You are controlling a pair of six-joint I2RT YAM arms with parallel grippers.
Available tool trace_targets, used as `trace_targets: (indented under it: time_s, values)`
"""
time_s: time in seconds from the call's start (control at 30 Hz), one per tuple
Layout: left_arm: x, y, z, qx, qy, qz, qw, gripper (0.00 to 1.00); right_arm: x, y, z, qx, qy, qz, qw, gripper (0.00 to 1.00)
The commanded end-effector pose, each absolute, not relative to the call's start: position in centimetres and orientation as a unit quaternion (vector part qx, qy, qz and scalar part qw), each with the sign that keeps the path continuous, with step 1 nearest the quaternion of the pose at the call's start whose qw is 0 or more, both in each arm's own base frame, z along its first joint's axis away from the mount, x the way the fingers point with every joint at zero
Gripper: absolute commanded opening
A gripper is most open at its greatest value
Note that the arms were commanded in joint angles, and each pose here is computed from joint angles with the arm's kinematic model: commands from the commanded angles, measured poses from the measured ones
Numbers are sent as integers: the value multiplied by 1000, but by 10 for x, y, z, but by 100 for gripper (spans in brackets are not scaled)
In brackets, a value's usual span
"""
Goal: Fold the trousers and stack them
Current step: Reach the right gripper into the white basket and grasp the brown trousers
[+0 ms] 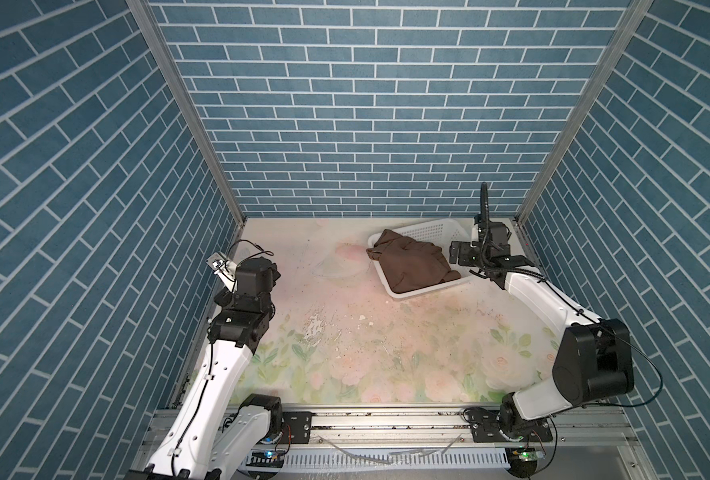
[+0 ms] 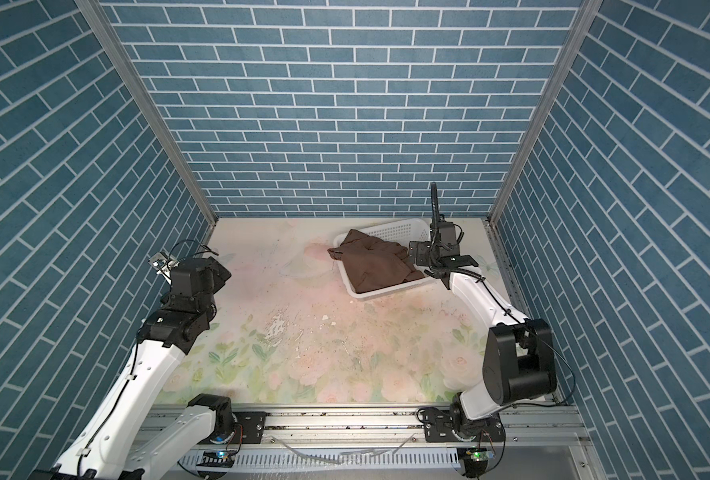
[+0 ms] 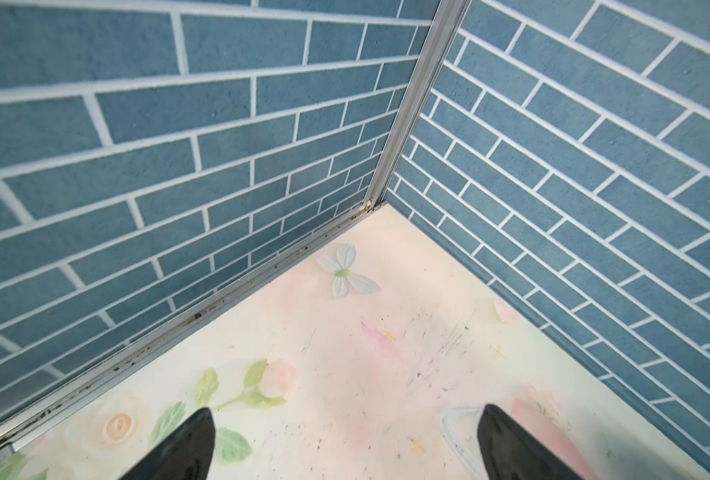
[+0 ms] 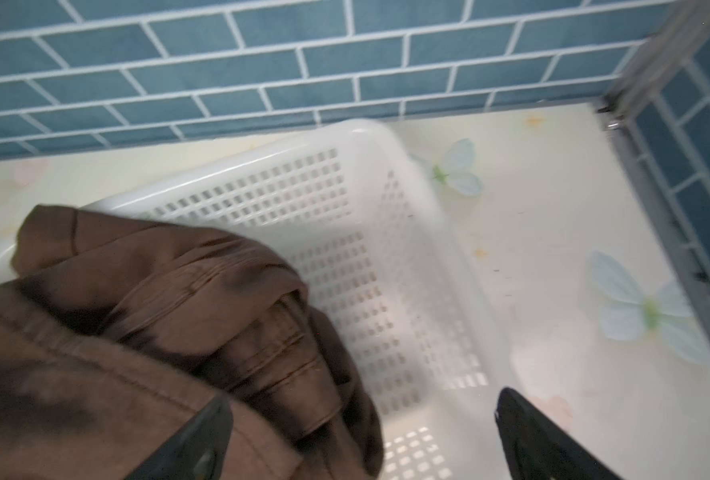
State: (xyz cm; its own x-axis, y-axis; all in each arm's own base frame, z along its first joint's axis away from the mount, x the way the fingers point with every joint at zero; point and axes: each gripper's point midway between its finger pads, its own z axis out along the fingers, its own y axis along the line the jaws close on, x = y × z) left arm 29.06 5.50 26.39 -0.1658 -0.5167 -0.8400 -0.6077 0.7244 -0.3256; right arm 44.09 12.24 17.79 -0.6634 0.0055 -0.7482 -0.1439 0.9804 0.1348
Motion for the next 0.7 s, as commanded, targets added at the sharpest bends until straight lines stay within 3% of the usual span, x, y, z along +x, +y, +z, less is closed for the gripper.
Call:
trace_targets:
  time_s: [0.0, 0.37, 0.43, 0.5, 0.53, 0.67]
  values:
    - [276, 35, 234, -345, 809, 0, 476, 97, 438, 175, 165, -95, 911, 194, 350, 99]
    - [257, -16, 191, -301, 849, -139, 412, 91, 474, 210, 64, -59, 939, 242, 236, 95]
    - [255, -20, 188, -299, 852, -148, 403, 90, 479, 210, 58, -35, 939, 246, 237, 77]
    - [255, -25, 191, -293, 854, -161, 399, 89, 487, 206, 65, -17, 938, 236, 254, 14]
    - [255, -27, 193, -291, 854, -165, 399, 89, 492, 199, 73, -8, 938, 220, 269, 0]
    - [256, -31, 196, -284, 854, -177, 398, 89, 519, 146, 137, 37, 929, 123, 347, 0]
